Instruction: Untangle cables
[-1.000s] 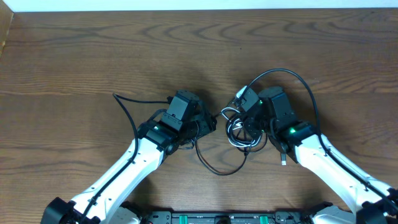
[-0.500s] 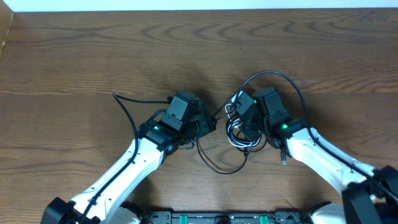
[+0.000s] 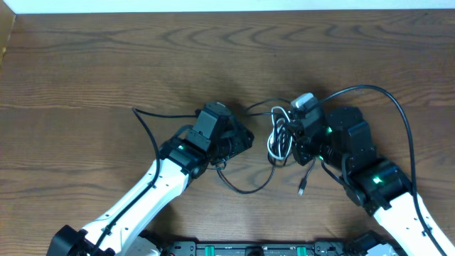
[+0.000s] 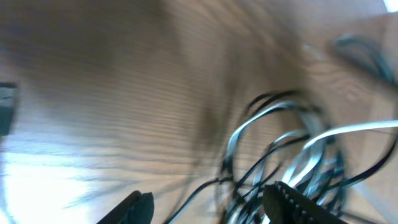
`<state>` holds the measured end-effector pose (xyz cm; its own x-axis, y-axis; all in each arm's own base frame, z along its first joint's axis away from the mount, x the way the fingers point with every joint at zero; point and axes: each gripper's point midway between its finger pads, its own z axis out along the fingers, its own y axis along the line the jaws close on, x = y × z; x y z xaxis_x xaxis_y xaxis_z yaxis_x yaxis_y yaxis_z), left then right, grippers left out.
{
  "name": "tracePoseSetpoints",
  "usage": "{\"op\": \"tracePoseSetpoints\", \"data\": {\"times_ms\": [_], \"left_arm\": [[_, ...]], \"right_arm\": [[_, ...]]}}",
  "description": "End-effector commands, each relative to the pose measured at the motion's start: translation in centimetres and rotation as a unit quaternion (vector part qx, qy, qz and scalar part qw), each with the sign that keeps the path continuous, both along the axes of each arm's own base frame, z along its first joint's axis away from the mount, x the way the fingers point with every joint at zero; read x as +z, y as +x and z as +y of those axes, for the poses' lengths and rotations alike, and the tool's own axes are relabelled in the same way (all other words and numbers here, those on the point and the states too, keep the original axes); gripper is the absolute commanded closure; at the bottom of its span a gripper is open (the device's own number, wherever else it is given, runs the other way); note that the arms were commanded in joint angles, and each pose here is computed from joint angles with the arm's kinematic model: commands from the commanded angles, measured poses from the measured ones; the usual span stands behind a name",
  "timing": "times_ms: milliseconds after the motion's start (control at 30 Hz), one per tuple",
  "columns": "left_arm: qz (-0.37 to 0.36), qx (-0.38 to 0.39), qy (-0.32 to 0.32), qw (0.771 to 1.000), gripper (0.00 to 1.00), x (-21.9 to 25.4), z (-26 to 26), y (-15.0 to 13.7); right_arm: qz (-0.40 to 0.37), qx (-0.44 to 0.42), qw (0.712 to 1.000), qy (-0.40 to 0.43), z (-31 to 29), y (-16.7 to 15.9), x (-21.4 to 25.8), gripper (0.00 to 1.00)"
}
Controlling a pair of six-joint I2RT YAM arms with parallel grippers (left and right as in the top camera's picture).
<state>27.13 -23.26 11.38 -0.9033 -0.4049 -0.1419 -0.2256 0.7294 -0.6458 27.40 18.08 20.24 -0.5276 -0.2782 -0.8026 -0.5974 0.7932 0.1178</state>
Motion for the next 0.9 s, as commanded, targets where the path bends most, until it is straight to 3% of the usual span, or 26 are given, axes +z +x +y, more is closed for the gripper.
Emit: {"op": "tracePoseSetpoints", "data": {"times_ms": [0, 267, 433, 533, 600, 867], "left_arm": [[0.004, -0.012, -0.018, 1.0, 0.34, 0.1, -1.6, -0.8], [-0.032, -0.051, 0.014, 0.998, 0.33, 0.0, -4.0, -2.8], [-0.056, -0.039, 0.046, 0.997, 0.66, -0.4, -3.9, -2.6], [-0.053, -0.033, 0.06, 0.996, 0.76, -1.3, -3.9, -2.5], [-0.042, -0.033, 0.066, 0.996, 0.89, -2.4, -4.2, -2.6], [0.039, -0.013, 0.106, 0.994, 0.92, -8.9, -4.5, -3.4]], "right_arm": [[0.02, 0.0, 0.999, 0.048, 0.8, -0.7, 1.2, 0.99], [0.025, -0.002, 0.998, 0.053, 1.0, -0.5, 1.1, 0.99], [0.025, -0.003, 0.998, 0.056, 1.1, -0.4, 1.1, 0.99], [0.03, -0.01, 0.997, 0.066, 1.1, -0.4, 1.3, 0.99], [0.032, -0.015, 0.997, 0.072, 1.1, -0.4, 1.4, 0.99], [0.03, -0.022, 0.997, 0.071, 0.8, -0.1, 1.4, 0.99]]}}
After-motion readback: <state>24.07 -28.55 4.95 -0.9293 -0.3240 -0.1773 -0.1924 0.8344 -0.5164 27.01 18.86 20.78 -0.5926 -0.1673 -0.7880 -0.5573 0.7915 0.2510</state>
